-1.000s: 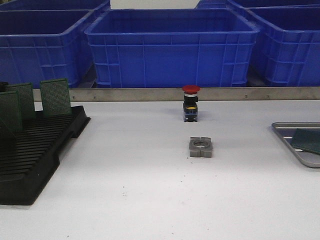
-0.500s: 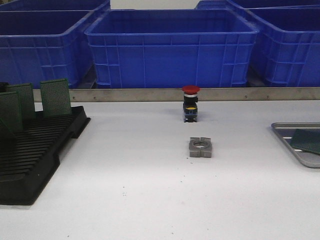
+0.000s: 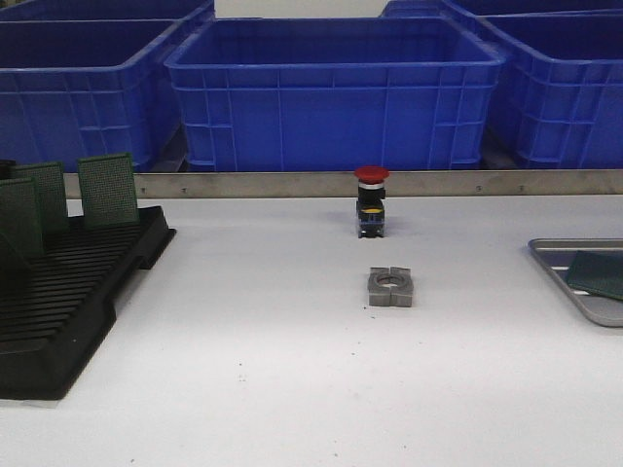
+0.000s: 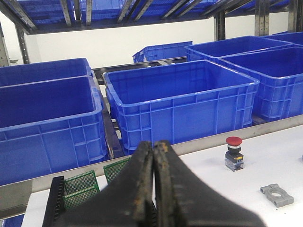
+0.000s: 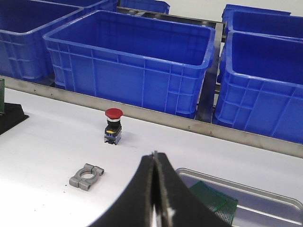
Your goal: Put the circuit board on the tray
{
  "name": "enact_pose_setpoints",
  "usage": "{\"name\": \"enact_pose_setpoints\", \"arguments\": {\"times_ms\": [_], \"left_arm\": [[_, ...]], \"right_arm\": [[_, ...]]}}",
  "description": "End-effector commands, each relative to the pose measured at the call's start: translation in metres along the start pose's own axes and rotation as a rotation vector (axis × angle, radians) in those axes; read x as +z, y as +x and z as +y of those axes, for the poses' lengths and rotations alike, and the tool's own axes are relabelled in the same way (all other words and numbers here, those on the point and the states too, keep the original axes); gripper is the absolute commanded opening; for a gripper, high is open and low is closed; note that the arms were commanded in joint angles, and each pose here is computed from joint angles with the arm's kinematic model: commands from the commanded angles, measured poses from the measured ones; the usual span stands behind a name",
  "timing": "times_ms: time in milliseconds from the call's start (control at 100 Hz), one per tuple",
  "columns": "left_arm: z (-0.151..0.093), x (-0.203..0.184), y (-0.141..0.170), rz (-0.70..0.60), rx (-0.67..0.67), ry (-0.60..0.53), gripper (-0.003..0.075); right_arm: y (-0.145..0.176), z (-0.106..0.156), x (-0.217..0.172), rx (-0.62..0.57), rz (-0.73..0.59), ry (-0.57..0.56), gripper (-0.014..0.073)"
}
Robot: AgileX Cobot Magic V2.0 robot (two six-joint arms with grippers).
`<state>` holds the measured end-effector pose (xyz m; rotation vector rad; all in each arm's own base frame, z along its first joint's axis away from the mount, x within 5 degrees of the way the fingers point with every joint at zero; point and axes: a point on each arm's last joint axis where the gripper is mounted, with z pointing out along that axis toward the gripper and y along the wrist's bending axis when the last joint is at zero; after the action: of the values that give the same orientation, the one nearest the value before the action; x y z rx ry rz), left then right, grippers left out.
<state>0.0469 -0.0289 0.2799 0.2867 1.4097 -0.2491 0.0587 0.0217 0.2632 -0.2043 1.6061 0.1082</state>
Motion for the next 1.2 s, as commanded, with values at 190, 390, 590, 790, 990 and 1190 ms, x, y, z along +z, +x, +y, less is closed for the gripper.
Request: {"name": "enact_pose_setpoints", "arguments": {"times_ms": [190,390,590,790,990,1190], "left_arm": [[0.002,0.000,-0.009,-0.030,-0.029,-0.016,-0.0017],[0.002,0.000,-0.009,-0.030,-0.029,-0.016,-0.0017],[0.003,0.001,-0.006,-0.021,-0.027,-0.027,-0.0017],[0.011,0.002,0.007,0.027,0.007,-0.114,-0.0017],[0.019,-0.001,0.018,0.156,0.080,-0.205,-0.0017],[0.027,0.000,0.039,0.095,0.061,-0.292,-0.0017]], "right_arm": [[-0.010,-0.003,-0.001,0.001,-0.041,0.028,-0.0059],[-0.010,-0.003,-0.001,0.001,-0.041,0.028,-0.0059],[-0.010,-0.003,-0.001,0.001,-0.041,0.028,-0.0059],[-0.010,-0.003,-0.001,0.001,-0.041,0.028,-0.0059],[-0.010,-0.003,-0.001,0.001,-0.041,0.028,-0.0059],[-0.010,-0.003,-0.001,0.001,-0.041,0.028,-0.0059]]}}
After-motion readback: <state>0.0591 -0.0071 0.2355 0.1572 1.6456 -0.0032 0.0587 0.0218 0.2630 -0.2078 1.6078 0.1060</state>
